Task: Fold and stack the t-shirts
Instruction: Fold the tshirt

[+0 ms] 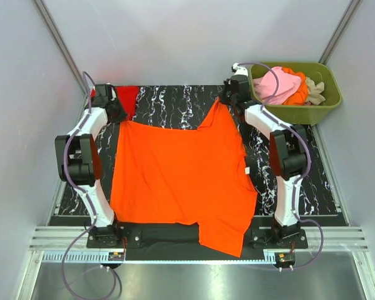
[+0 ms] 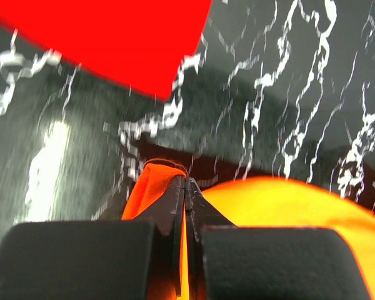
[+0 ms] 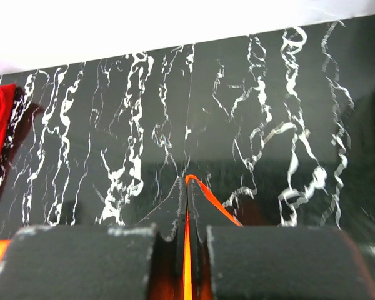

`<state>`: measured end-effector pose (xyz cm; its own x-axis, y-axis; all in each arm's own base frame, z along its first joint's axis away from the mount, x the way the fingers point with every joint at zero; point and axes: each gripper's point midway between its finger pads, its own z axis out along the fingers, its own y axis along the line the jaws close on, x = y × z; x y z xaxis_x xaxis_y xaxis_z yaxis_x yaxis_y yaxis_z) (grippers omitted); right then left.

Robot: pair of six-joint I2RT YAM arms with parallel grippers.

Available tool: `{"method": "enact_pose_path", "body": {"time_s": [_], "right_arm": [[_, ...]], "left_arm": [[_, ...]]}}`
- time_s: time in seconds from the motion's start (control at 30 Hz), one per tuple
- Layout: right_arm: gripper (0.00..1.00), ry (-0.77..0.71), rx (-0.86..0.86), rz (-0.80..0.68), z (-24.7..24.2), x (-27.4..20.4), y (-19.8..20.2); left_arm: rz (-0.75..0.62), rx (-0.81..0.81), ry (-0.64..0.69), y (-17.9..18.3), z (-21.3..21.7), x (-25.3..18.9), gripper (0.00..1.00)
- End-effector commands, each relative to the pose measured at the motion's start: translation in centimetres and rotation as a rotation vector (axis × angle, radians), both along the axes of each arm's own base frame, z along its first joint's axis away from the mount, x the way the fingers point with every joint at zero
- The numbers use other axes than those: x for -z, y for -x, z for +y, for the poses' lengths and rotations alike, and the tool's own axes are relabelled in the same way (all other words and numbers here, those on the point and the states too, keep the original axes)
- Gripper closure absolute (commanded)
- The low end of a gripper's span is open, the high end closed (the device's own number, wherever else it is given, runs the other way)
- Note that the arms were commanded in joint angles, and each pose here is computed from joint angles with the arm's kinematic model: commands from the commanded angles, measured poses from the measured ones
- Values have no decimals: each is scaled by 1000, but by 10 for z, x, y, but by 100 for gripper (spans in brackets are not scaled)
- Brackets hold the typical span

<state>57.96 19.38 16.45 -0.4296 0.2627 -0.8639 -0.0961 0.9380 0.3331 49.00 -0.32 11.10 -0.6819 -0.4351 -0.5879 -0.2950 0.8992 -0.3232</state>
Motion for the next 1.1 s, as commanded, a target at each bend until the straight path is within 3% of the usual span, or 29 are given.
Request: {"method": "enact_pose_path", "body": {"time_s": [0.0, 0.2, 0.37, 0.53, 0.63, 0.83, 0.87, 0.9, 0.97, 1.07], "right_arm": [[100, -52, -30, -55, 7, -23, -26], [100, -15, -32, -83, 4, -20, -62], [100, -19, -56, -90, 5, -23, -83], [100, -12, -60, -82, 5, -12, -96], [100, -29, -41, -63, 5, -21, -97], [100, -107, -8, 16, 1, -48, -66], [100, -108, -1, 57, -1, -33, -57], [100, -131, 5, 37, -3, -54, -48], [100, -135, 17, 85, -6, -40, -31], [100, -194, 36, 59, -13, -66, 2]], "left_arm": [[-181, 50, 50, -46, 10, -42, 100], [-236, 23, 103, -69, 33, -47, 100], [-206, 9, 100, -75, 39, -32, 100], [-200, -4, 50, -83, 54, -27, 100], [-202, -13, 86, -90, 64, -25, 100], [-199, 16, 134, -82, 66, -29, 100], [-191, 22, 141, -79, 64, -29, 100], [-190, 30, 140, -74, 63, -31, 100], [-167, 50, 154, -67, 58, -27, 100], [-122, 61, 154, -53, 55, -20, 100]]}}
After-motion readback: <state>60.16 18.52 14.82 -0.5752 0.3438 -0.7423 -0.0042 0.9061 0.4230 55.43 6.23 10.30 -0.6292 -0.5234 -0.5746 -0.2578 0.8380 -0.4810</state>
